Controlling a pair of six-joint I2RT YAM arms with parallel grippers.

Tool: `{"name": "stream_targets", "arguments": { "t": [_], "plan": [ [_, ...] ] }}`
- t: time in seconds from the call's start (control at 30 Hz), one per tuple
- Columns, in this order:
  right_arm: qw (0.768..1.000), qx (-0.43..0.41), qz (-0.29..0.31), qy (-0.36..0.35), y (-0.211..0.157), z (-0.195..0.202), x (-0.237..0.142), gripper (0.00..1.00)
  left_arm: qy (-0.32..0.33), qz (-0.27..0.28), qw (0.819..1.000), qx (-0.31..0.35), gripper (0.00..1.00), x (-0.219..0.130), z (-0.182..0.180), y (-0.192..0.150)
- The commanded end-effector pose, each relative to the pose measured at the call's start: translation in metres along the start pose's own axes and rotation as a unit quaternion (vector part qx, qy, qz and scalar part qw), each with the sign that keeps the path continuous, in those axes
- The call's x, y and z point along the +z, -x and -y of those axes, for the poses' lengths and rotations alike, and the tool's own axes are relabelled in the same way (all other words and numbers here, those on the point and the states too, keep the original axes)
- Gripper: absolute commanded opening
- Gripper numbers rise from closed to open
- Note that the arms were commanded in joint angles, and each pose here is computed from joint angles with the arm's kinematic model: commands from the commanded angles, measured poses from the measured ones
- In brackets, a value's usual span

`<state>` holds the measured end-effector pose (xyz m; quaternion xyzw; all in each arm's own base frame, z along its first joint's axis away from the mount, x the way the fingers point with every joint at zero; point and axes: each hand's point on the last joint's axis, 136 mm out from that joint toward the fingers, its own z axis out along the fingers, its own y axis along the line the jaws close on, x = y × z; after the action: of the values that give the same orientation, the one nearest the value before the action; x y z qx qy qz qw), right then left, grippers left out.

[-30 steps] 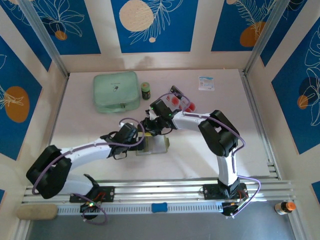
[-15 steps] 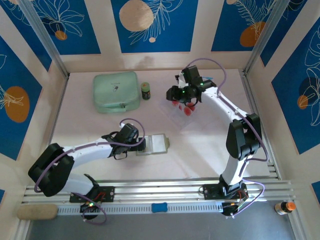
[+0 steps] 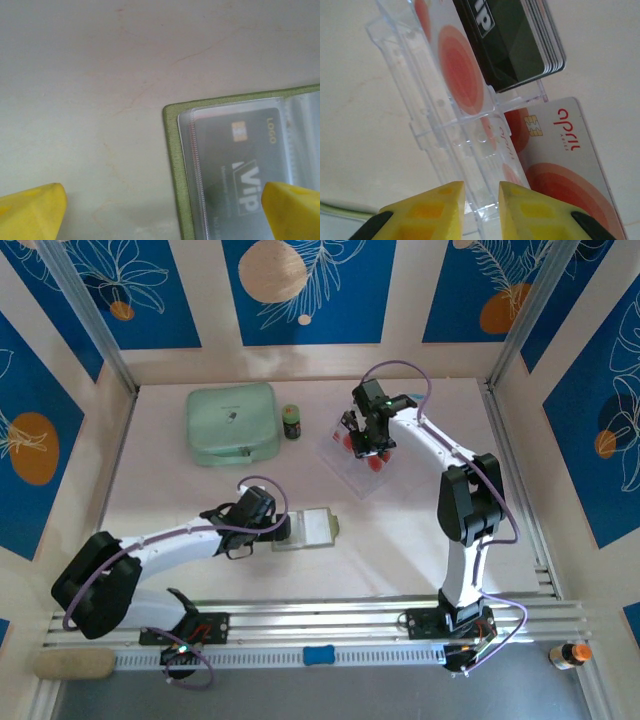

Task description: Put the credit cards into the card holder

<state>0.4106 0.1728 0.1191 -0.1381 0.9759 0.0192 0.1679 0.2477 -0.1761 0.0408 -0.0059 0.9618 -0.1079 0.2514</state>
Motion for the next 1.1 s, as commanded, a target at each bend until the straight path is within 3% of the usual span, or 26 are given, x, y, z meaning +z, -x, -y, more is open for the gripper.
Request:
{"name": "stream_targets", "arguments": {
  "t": [0.0, 0.6, 1.07],
  "plan": [
    [0.999, -0.025, 0.014, -0.043, 0.009, 0.014, -0.012, 0.24, 0.014, 0.003, 1.0, -0.005, 1.0, -0.003, -0.009, -0.001],
    [0.998, -0.027, -0.008, -0.052, 0.003, 0.021, 0.007, 0.24, 0.015, 0.002, 1.0, -0.004, 1.0, -0.002, -0.01, -0.002],
    [1.0, -0.029, -0.007, -0.008, 0.0, 0.012, 0.006, 0.01, 0.016, 0.004, 1.0, -0.004, 1.0, -0.002, -0.009, 0.001]
  ]
}}
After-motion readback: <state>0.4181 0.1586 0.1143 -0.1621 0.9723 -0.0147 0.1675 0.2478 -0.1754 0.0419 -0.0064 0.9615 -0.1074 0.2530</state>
